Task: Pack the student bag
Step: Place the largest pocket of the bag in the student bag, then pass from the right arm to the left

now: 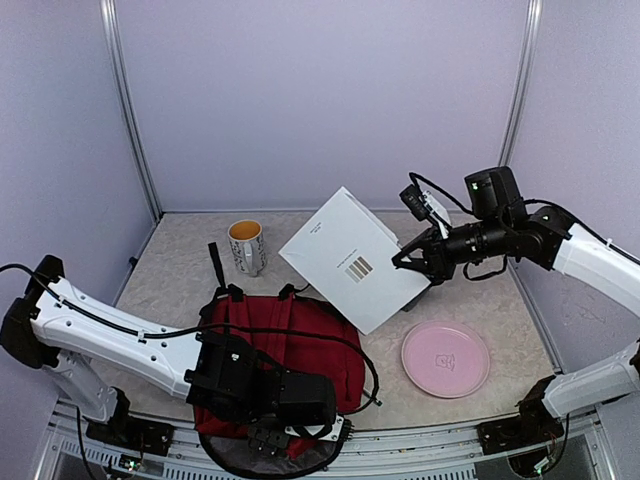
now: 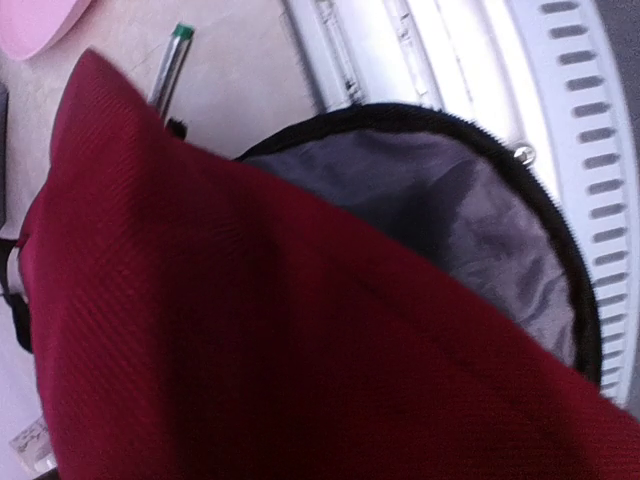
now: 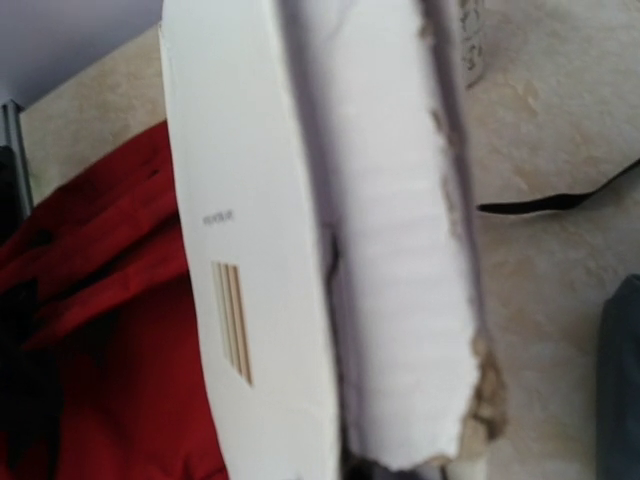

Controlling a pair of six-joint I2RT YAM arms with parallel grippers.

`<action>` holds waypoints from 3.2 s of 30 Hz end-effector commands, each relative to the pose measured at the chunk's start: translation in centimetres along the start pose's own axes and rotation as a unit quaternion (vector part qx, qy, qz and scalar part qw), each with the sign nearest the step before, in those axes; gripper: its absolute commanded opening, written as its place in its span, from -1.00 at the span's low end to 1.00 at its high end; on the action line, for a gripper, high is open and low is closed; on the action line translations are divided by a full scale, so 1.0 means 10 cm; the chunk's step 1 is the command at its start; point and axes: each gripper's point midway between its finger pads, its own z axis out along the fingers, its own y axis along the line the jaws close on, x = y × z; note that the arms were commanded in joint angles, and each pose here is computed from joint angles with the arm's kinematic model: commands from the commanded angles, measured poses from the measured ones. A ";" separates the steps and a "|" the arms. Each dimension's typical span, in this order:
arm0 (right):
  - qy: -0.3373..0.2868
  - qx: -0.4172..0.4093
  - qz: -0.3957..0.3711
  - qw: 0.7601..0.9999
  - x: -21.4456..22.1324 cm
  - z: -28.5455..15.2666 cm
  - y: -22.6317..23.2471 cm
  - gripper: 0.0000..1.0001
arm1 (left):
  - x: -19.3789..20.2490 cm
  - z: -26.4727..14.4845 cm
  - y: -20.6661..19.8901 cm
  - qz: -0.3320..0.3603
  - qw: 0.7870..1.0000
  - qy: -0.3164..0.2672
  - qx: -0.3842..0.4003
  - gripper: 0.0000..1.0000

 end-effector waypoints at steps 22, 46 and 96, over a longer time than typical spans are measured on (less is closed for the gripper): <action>0.048 0.043 0.165 0.984 1.04 1.27 -0.25 -1.00 | -0.46 -0.02 -0.36 -0.048 0.995 -0.082 0.043 0.98; -0.005 0.016 0.028 0.999 0.03 0.78 -0.19 -1.00 | -0.73 -1.45 0.91 -0.265 0.854 -0.428 0.130 0.98; -0.128 -0.097 -0.179 0.971 -0.36 -0.31 0.81 0.38 | -0.21 -2.34 1.60 -0.297 0.761 -0.577 0.015 -0.75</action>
